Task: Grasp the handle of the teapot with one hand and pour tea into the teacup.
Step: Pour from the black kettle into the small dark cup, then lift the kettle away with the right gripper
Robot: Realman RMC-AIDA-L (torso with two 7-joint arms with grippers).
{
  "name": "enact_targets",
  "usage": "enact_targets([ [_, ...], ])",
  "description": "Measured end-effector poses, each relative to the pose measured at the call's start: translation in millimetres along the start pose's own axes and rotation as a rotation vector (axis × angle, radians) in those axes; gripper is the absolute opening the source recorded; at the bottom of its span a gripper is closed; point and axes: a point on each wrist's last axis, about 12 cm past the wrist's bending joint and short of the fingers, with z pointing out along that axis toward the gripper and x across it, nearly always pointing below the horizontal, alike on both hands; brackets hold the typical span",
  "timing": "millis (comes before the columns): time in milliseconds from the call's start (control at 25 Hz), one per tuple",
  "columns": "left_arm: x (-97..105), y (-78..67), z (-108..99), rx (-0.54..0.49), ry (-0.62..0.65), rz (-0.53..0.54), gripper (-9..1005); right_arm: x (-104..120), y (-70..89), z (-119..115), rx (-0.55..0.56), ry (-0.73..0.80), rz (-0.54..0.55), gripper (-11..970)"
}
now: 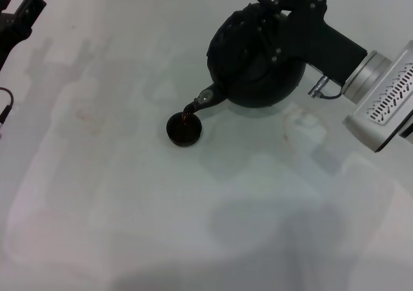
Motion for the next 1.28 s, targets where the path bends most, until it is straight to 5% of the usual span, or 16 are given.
enact_targets([
  [1280, 0.2, 0.6, -0.3, -0.005, 0.001, -0.004, 886, -0.4, -1.3, -2.1, 0.004, -0.012, -0.084, 123],
])
